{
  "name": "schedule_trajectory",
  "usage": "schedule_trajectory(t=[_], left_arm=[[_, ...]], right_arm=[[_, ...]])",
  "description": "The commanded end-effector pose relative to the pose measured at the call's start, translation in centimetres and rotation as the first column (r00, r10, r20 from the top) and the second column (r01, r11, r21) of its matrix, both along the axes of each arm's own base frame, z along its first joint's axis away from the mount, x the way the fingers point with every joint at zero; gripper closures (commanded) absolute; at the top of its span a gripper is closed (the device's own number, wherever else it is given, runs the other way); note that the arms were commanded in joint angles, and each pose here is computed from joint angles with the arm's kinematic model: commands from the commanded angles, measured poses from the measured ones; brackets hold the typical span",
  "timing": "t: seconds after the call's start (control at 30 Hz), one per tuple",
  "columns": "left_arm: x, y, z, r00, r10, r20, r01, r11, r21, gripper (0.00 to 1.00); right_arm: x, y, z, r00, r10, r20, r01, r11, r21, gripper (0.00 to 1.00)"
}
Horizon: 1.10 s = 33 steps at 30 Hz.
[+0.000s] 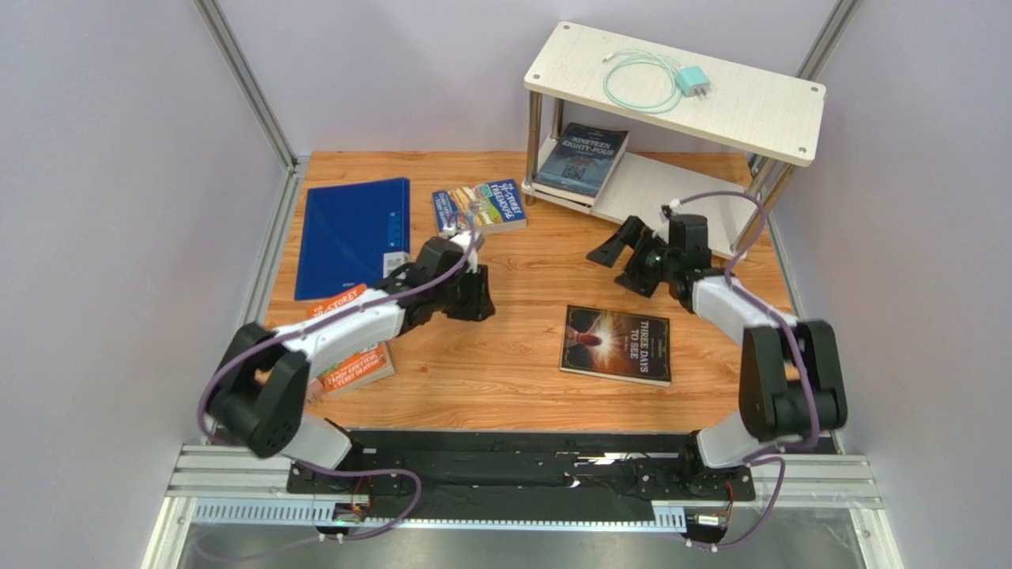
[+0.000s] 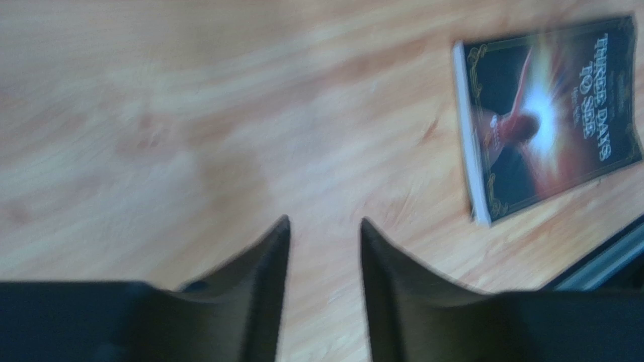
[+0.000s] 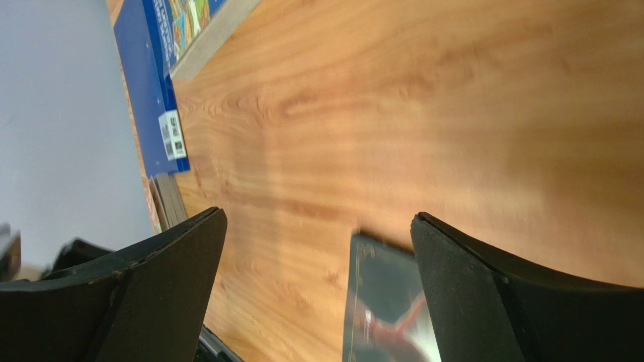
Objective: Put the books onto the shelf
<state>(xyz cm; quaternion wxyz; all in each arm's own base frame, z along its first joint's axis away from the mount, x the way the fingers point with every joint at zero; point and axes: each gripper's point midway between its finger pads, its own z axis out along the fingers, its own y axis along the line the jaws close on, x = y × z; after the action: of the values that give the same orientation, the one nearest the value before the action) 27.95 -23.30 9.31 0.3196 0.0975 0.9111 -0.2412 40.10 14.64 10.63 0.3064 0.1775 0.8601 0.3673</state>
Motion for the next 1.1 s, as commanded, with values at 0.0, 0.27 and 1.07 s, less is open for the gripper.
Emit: schedule_trajectory(t=[0.0, 0.27, 1.07], left_arm=[[3.5, -5.3, 0.0, 0.992, -0.125, 0.01, 0.126, 0.992, -0.023, 0.74], [9.3, -12.9, -2.2, 0.977, -0.203, -0.068, 0.202, 0.979, -0.025, 1.0], [3.8, -19.7, -7.1, 0.883, -0.406, -0.235, 0.415, 0.91, -0.012, 1.0]], right_arm=[[-5.1, -1.6, 2.5, 0.997, -0.059, 0.044, 0.06, 0.997, -0.042, 0.0], [-14.8, -1.3, -0.2, 0.989, -0.083, -0.119, 0.093, 0.993, 0.076, 0.0], [-19.7, -1.2, -6.4, 0.948, -0.082, -0.309, 0.119, 0.988, 0.103, 0.0]])
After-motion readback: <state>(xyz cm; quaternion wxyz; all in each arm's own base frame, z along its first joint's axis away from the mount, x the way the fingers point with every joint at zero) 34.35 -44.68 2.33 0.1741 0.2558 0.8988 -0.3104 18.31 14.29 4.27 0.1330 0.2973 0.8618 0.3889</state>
